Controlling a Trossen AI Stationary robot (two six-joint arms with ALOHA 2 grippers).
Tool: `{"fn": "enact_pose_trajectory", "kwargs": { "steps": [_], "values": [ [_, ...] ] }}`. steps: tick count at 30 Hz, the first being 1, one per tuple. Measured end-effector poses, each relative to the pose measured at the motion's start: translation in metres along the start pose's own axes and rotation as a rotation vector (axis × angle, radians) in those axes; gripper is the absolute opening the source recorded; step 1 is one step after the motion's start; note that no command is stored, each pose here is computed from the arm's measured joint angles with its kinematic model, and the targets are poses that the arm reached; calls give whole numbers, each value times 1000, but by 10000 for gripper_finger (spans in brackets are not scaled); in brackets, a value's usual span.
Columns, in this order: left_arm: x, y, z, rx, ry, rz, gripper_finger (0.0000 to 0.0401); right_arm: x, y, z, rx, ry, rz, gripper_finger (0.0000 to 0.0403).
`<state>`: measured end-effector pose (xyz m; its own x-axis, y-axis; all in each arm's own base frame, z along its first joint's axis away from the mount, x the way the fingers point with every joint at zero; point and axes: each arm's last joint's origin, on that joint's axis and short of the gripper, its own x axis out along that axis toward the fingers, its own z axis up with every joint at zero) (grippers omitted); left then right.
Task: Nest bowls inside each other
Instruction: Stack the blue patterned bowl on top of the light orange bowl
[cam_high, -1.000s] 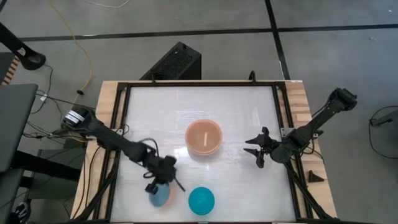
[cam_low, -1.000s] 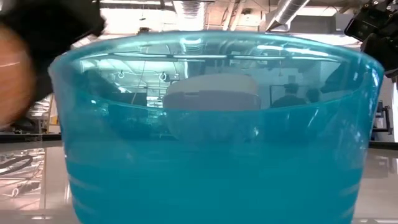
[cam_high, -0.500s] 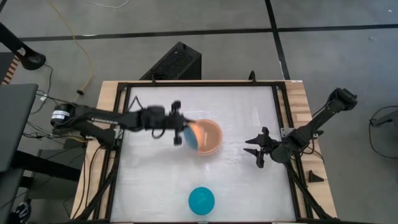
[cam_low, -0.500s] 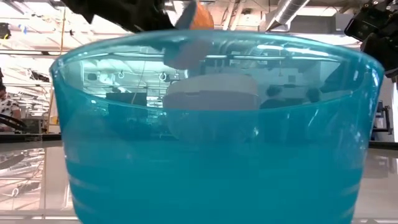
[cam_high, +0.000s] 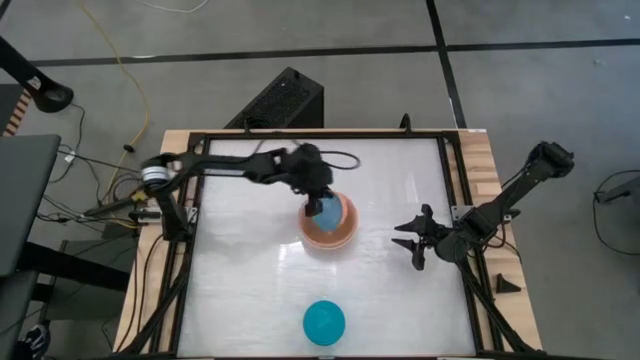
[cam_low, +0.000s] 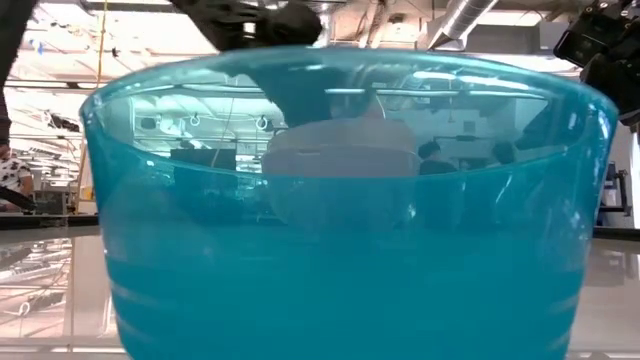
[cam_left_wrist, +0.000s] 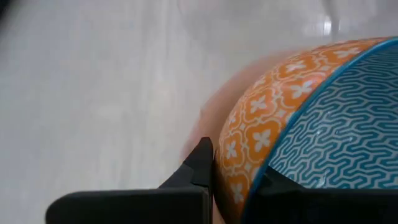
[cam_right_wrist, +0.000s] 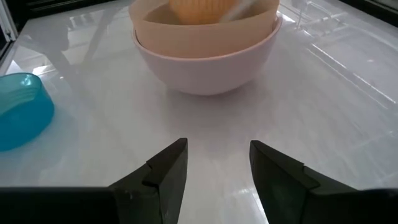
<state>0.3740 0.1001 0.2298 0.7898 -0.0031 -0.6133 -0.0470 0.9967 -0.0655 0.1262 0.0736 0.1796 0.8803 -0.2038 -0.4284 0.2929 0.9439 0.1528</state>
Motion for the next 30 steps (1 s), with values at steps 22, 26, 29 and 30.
{"fn": "enact_pose_trajectory", "kwargs": {
  "steps": [22, 26, 29, 30],
  "values": [
    [33, -26, 32, 110, 544, -22, 27, 0, 0, -1, -3, 20, 13, 205],
    [22, -30, 37, 138, 579, -41, 33, 0, 0, -1, -4, 21, 12, 205],
    [18, -36, 40, 202, 591, -61, 46, 0, 0, -1, -1, 21, 12, 205],
    [18, -37, 41, 223, 590, -59, 53, 0, 0, -1, 0, 21, 12, 205]
  ]
}}
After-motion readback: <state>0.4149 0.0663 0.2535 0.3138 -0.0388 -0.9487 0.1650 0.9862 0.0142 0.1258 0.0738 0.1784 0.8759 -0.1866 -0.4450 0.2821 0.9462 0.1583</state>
